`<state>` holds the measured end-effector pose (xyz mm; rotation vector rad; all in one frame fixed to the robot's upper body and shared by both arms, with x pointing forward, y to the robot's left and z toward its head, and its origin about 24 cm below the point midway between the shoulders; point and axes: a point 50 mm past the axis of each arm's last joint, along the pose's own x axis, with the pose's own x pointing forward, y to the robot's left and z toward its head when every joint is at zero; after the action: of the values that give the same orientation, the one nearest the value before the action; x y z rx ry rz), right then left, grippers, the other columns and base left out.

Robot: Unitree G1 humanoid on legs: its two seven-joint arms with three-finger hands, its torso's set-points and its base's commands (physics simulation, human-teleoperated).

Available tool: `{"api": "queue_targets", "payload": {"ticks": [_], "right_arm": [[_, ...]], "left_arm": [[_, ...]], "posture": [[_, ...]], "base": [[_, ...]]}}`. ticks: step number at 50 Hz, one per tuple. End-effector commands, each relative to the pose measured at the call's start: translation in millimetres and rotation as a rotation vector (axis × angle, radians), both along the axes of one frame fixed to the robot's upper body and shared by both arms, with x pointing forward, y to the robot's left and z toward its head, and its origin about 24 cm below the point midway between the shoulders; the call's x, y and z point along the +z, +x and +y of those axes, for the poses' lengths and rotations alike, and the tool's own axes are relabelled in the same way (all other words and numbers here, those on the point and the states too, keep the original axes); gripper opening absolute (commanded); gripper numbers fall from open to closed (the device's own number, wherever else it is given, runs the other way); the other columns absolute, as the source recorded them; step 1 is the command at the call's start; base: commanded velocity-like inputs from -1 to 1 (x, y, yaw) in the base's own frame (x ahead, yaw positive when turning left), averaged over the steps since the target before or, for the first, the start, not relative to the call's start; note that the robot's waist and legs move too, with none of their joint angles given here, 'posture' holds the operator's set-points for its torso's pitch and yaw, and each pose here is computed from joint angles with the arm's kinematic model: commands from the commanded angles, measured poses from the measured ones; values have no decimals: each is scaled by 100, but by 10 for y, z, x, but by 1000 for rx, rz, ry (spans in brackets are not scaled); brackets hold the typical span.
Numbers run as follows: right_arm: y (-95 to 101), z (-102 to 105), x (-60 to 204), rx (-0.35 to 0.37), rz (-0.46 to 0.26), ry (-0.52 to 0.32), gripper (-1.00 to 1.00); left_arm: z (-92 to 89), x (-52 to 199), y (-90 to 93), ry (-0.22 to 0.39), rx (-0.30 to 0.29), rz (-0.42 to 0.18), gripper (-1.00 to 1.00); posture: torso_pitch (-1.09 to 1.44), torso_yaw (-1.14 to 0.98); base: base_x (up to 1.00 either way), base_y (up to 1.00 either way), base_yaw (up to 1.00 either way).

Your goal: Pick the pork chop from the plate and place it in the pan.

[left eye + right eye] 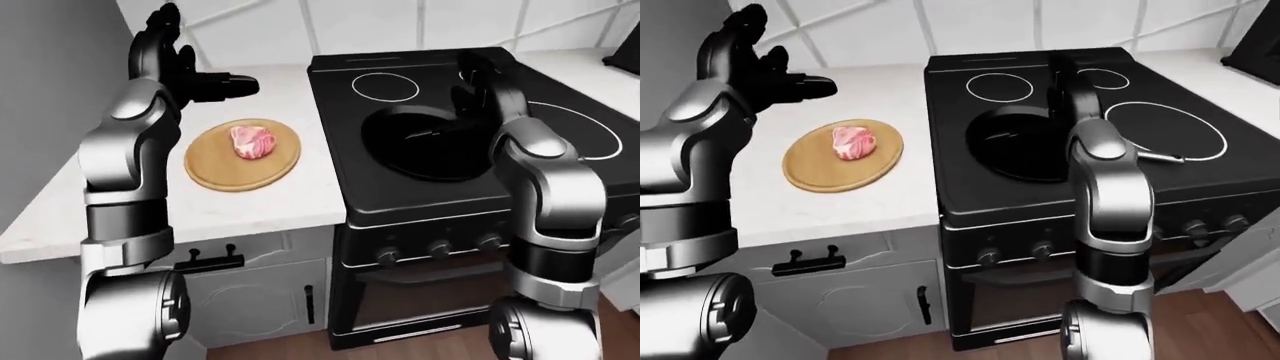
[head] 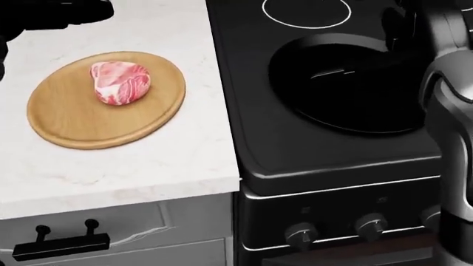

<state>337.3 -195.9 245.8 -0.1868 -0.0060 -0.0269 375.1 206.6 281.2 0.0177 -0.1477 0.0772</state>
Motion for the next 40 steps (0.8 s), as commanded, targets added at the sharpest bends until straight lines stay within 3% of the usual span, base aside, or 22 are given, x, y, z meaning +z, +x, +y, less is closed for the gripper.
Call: {"api": "queue_targets", "payload": {"ticks": [1,10,26,40], "right_arm": [[-35,13,187,16,-84,-23,100],[-25,-18,170,-10,-79,-35,100],[-60,94,219,46,-105,-35,100],[-34,84,166,45,-93,-33,100]], "left_arm": [[-6,275,-68,7,-2,-110,100],[-41,293,-82,16,-8,-113,100],[-33,274,-80,14,-8,-110,100],[-40,249,-58,18,-9,-109,100]], "posture": [[0,0],[0,0],[0,0],[0,0]], "base": [[0,0,0],[0,0,47],[0,0,0],[47,0,0]]}}
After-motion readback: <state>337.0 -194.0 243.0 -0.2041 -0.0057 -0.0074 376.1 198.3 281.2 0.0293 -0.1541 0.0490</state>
